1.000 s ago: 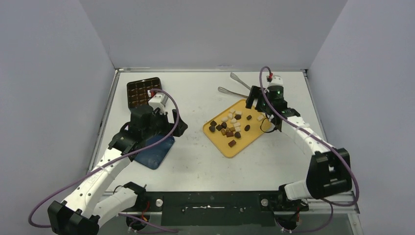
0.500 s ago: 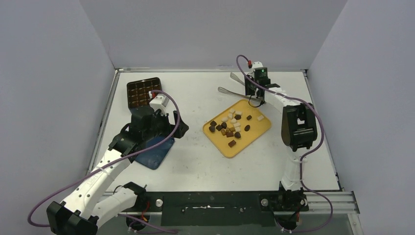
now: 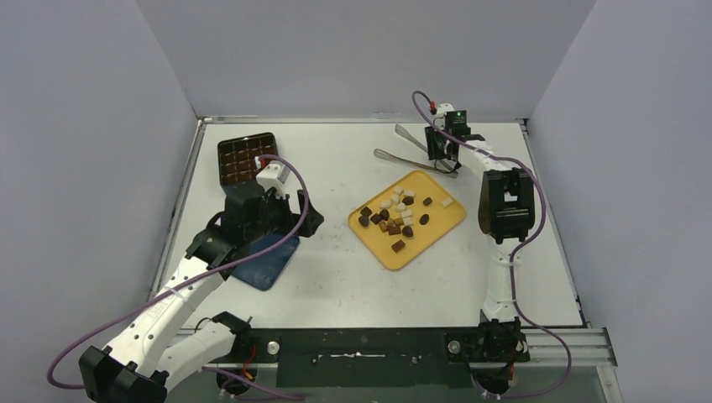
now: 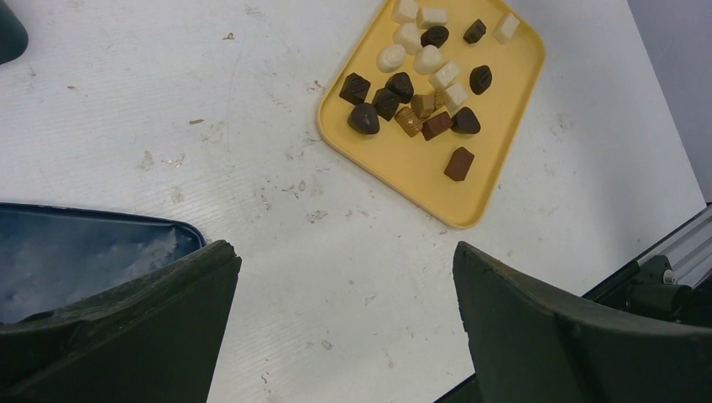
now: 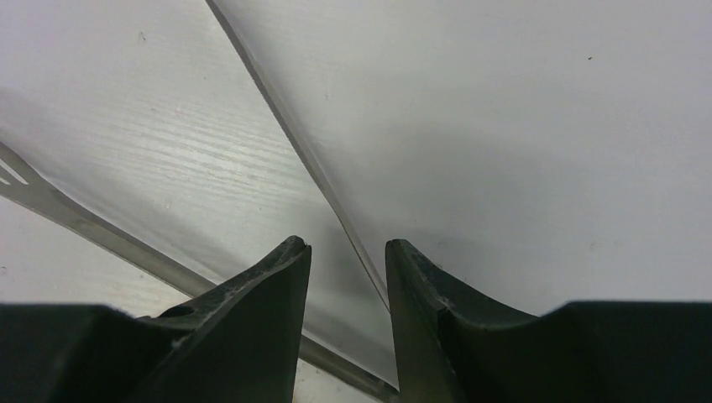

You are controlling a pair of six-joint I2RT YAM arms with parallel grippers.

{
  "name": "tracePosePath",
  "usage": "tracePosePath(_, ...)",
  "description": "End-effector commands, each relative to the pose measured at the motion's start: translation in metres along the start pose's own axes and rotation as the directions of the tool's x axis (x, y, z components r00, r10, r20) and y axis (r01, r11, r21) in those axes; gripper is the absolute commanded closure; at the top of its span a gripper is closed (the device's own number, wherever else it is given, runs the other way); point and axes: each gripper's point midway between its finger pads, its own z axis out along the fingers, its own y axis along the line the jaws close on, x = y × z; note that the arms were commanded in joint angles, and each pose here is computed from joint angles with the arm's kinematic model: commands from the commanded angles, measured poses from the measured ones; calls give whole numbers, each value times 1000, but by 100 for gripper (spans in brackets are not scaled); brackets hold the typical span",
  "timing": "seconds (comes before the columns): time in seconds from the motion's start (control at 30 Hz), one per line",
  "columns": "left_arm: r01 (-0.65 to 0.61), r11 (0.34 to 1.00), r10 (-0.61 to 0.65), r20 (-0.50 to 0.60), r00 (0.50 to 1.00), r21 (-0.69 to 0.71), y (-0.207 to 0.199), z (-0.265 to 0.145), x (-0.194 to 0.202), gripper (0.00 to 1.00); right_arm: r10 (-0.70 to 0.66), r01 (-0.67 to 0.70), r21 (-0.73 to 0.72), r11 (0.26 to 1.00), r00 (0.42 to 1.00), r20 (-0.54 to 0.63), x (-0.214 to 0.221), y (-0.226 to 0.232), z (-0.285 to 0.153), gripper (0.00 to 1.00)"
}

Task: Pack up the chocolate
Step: Pick up the clamp from the center of the board.

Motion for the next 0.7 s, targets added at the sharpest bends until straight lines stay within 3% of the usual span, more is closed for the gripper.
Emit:
tracePosePath(0.0,-5,1000,5,31,999,9,-4,-4,-9,3,-40,42,-56,998,998,40,-20,5,4,62)
tracePosePath(0.2,-4,1000,4,31,1000,-4,-1,-3,-9,3,-48,49,-28,998,998,28,-20,-3,17,70)
tracePosePath(0.47,-3,1000,4,37,999,-30,4,-5,-11,3,-30,27,32,999,996,87,-41,-9,10,99)
tracePosePath(0.67,-1,998,4,45,999,-68,11,-7,-14,4,-5,-8,77,997,986,167,-74,-3,-17,100)
